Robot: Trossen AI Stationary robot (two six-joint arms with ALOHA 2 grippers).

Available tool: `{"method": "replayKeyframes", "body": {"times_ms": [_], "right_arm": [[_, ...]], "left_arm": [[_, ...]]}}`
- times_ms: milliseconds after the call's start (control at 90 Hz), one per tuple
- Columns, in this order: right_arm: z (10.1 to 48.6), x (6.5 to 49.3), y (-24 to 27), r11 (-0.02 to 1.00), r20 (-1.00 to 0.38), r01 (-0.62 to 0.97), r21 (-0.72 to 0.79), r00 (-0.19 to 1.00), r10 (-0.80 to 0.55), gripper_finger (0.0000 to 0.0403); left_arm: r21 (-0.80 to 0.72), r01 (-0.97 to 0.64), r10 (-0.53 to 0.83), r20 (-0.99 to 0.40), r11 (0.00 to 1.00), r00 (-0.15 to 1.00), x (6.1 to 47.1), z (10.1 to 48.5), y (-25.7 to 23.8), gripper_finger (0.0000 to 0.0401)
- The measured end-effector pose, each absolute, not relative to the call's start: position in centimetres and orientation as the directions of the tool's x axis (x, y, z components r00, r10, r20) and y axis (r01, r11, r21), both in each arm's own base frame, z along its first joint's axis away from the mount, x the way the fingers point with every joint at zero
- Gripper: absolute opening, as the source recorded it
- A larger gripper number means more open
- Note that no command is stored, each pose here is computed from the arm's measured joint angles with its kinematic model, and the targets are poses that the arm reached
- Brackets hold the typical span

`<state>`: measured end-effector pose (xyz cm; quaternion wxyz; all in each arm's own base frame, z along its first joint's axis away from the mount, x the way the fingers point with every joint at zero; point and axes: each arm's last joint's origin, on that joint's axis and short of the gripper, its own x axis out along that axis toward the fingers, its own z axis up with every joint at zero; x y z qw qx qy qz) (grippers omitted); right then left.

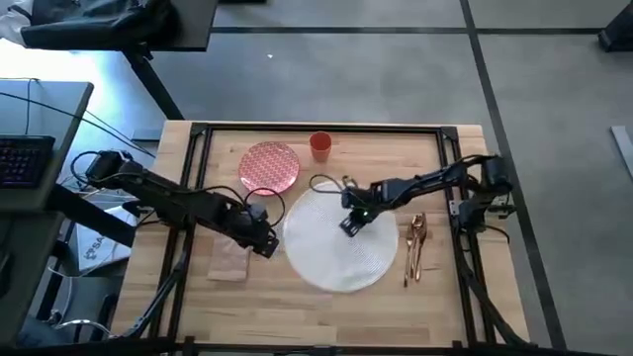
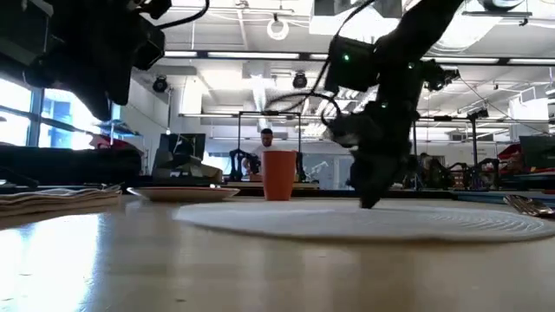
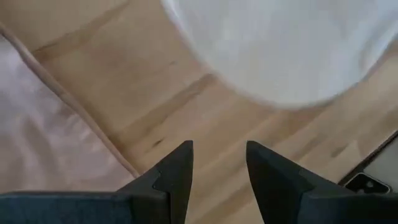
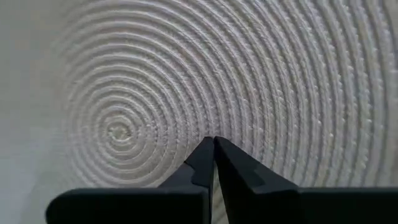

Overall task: Set table place
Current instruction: Move the table mat to the top right of the table, then fold the pink napkin

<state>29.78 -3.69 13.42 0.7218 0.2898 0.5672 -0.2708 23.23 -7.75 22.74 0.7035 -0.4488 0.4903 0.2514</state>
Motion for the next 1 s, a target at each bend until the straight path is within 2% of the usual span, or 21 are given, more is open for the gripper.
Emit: {"method": "replayKeyframes", "body": {"times_ms": [167,556,800,889,1000], "right_arm": [[13.7,27.3,-8.5,0.636,-0.985,0.769,-0.064,0.055,-0.165,0.0000],[14.0,23.3,-16.1,0.577,-0.968,0.793,-0.195,-0.062,-0.242,0.0000],[17.9,21.9,-18.3,0.515,-0.912,0.820,-0.249,-0.019,-0.410,0.0000],[19.1,21.5,-18.5,0.524,-0.917,0.839,-0.149,0.080,-0.390,0.0000],[19.8,22.2,-17.5,0.592,-0.933,0.805,0.050,0.249,-0.260,0.0000]], "left_arm": [[-0.382,-0.794,-0.075,-0.915,0.473,0.396,23.2,22.7,-7.8,0.0131],[-0.390,-0.809,-0.083,-0.915,0.440,0.395,23.0,22.7,-8.3,0.0131],[-0.391,-0.818,-0.080,-0.915,0.422,0.396,22.9,22.7,-8.5,0.0131],[-0.391,-0.818,-0.077,-0.914,0.422,0.397,23.0,22.7,-8.5,0.0131],[-0.382,-0.834,-0.051,-0.917,0.399,0.396,22.9,22.7,-8.4,0.0131]]}}
